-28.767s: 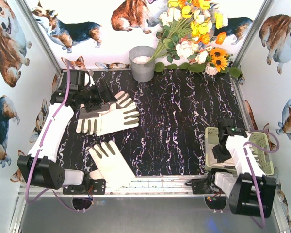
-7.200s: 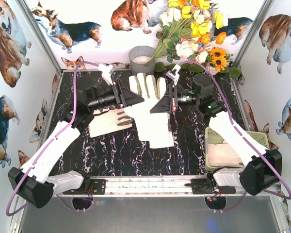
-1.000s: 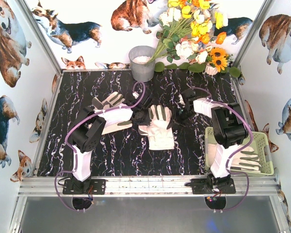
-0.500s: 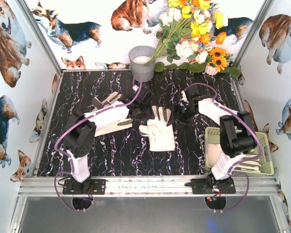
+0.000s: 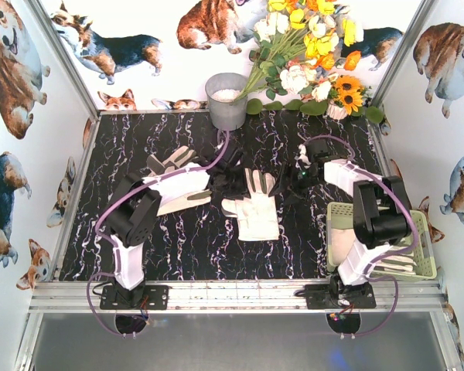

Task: Put the gloves into the storage basket
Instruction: Adjust the glove at the center of the board, then pick up the glove from the center of the board.

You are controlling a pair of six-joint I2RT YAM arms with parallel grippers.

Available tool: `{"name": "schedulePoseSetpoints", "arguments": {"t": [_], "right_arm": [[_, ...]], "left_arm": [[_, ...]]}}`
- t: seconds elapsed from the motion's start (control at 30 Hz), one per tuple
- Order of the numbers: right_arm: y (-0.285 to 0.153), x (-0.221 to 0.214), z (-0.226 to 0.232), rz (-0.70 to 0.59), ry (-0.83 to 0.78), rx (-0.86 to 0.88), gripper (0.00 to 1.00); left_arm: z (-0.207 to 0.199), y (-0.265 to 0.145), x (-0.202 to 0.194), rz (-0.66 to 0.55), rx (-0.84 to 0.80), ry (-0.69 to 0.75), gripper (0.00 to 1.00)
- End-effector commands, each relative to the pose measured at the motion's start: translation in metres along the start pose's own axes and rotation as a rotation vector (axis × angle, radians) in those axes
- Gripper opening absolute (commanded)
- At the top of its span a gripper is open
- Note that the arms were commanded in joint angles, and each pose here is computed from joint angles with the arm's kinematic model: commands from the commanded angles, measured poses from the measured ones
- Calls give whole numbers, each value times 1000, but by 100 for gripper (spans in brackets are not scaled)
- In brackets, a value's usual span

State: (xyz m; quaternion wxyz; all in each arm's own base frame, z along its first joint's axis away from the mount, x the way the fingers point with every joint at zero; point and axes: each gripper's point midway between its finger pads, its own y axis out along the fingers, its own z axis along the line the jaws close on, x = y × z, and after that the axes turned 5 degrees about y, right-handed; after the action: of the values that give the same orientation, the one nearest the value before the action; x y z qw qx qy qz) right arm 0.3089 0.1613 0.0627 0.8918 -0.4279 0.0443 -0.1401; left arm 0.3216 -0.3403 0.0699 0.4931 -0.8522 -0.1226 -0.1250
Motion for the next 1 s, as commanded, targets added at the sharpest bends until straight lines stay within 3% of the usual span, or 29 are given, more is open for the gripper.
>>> {"name": "schedulePoseSetpoints", "arguments": {"t": [0.0, 0.3, 0.97], "right_arm": [[6, 26, 17, -49, -49, 100, 69], [30, 27, 6, 2, -51, 126, 69], [60, -23, 9, 148, -44, 181, 65]], "left_arm": [[18, 27, -19, 67, 11, 0, 23], [62, 40, -48, 149, 98, 13, 15], [64, 33, -54, 145, 86, 12, 15]]}}
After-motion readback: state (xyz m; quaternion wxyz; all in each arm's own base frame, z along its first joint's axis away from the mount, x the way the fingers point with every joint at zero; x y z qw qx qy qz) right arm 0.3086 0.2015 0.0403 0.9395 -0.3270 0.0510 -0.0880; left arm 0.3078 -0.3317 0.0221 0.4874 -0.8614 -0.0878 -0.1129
